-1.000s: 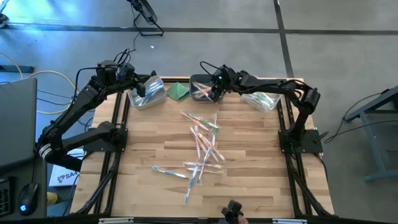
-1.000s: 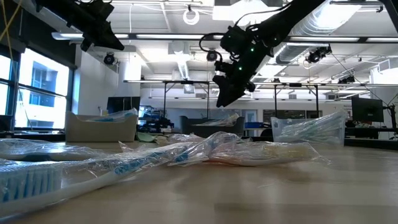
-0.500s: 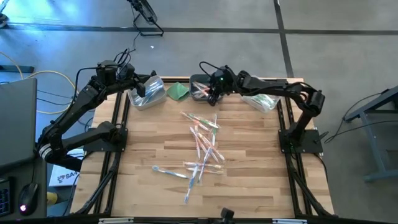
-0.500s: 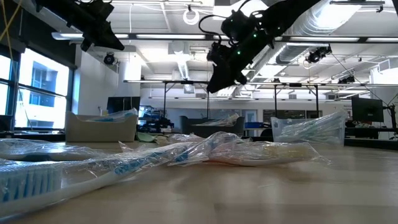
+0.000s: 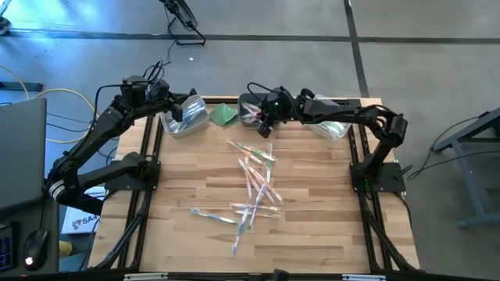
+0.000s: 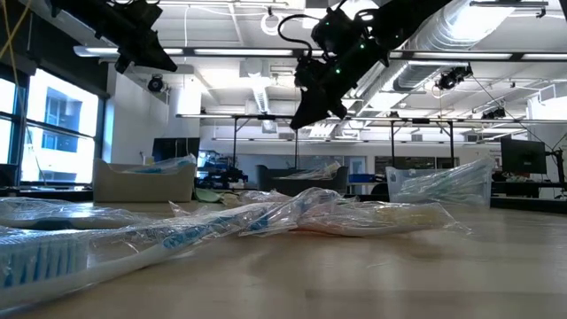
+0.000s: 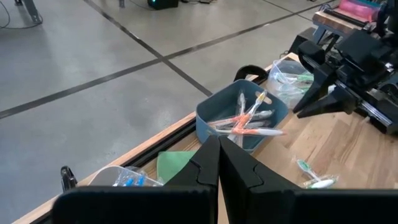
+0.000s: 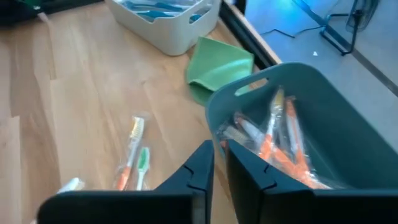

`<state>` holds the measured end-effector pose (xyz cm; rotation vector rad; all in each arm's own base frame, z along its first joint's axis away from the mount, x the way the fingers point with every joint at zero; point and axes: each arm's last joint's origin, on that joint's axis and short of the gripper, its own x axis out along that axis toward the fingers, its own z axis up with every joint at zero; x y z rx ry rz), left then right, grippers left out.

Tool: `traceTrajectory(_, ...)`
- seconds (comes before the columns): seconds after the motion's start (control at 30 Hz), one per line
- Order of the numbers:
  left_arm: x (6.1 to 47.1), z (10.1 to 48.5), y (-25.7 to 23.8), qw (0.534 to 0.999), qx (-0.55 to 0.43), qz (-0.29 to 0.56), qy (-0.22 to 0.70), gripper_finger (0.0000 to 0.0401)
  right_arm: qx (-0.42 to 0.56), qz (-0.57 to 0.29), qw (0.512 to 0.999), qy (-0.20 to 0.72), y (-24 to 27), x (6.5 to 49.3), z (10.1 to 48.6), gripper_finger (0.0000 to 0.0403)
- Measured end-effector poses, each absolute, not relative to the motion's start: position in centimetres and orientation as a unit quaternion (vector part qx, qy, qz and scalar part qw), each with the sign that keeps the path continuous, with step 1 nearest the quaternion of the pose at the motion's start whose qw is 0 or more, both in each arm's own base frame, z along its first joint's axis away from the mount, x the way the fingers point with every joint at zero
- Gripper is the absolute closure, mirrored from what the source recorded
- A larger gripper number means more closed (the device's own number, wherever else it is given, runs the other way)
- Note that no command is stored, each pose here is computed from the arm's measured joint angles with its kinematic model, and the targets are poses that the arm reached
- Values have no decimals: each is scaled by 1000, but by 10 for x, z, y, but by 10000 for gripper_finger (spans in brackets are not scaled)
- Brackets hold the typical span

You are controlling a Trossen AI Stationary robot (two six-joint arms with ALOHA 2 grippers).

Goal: Pick & Place Toothbrushes
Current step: Put the left green toothbrush into the transparent bin

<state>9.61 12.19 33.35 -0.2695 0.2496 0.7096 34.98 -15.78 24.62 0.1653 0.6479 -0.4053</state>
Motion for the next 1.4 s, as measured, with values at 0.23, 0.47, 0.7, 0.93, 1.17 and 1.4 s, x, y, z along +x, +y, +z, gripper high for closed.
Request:
traceTrajectory(0.23,96,334,121,918,-158,348,110,401,96,-142,934,313,-149,353,246,397)
traceTrajectory(0.47,104,334,114,929,-166,311,112,401,97,-100,938,316,-134,359,246,399)
traceTrajectory(0.7,122,333,96,940,-146,280,126,401,70,-74,940,326,-118,362,246,399)
traceTrajectory(0.93,133,327,76,935,-150,278,160,401,64,-69,941,325,-114,363,248,399)
traceTrajectory(1.17,136,320,63,926,-174,274,195,401,68,-69,935,342,-114,361,245,399)
traceTrajectory(1.4,137,320,60,927,-178,267,195,401,82,-66,913,395,-111,353,237,399)
